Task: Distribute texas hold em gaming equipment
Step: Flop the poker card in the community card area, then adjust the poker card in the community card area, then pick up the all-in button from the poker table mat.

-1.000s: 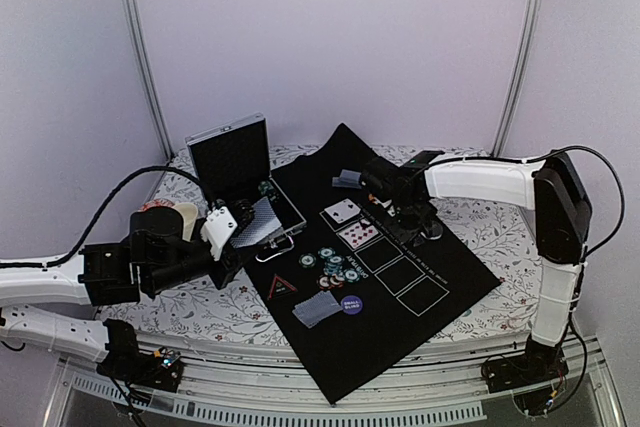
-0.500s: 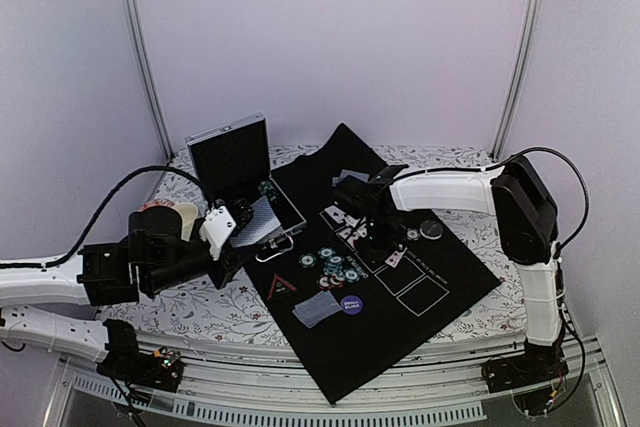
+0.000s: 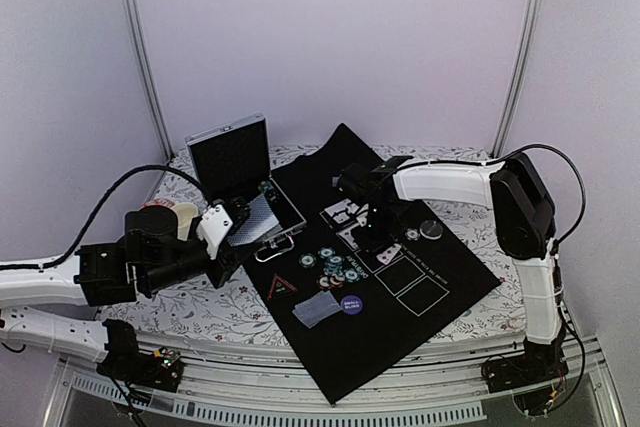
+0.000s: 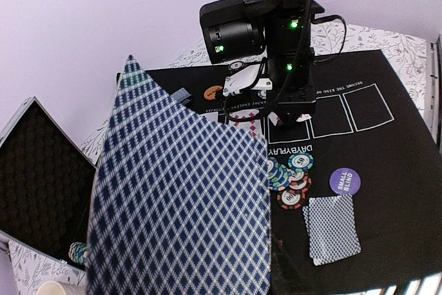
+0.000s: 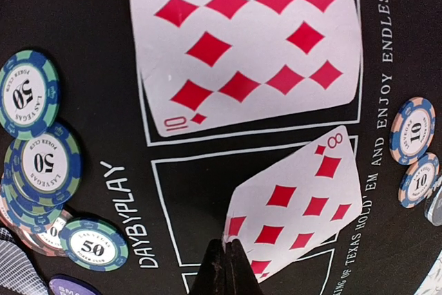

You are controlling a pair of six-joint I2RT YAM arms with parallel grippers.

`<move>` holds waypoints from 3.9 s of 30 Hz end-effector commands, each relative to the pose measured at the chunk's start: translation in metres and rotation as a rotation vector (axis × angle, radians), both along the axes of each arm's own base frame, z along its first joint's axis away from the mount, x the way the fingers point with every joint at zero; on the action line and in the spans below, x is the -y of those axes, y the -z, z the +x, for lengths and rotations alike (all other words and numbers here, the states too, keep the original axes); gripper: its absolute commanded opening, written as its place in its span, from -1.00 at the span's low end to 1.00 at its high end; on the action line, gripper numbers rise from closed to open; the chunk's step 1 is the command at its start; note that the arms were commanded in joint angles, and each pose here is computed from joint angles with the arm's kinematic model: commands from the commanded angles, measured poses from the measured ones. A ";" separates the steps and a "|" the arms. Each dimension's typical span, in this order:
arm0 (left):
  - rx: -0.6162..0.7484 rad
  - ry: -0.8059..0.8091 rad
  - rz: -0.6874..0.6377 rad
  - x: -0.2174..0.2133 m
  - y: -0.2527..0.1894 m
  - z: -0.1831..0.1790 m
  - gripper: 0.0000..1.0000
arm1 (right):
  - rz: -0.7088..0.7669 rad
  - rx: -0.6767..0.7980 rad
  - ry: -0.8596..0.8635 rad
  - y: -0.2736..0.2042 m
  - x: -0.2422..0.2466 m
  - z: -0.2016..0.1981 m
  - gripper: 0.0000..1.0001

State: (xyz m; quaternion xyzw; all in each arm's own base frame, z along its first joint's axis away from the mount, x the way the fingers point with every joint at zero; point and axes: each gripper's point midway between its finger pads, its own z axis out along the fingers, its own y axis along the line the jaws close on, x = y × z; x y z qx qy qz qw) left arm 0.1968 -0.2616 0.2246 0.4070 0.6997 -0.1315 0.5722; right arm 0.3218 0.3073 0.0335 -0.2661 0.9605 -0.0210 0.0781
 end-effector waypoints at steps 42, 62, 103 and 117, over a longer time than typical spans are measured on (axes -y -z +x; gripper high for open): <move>0.002 0.005 -0.006 0.001 -0.005 -0.002 -0.31 | 0.307 0.011 0.182 -0.004 0.078 0.062 -0.92; 0.004 -0.001 0.001 0.000 -0.004 -0.001 -0.32 | 0.259 -0.083 0.141 0.029 0.066 0.034 -0.95; -0.044 -0.050 -0.018 -0.005 -0.012 0.002 -0.31 | 0.746 0.442 -1.336 -0.044 -0.200 -0.100 0.98; -0.075 -0.103 -0.020 -0.014 -0.017 0.008 -0.30 | 0.755 0.344 -1.450 -0.003 -0.224 -0.092 0.99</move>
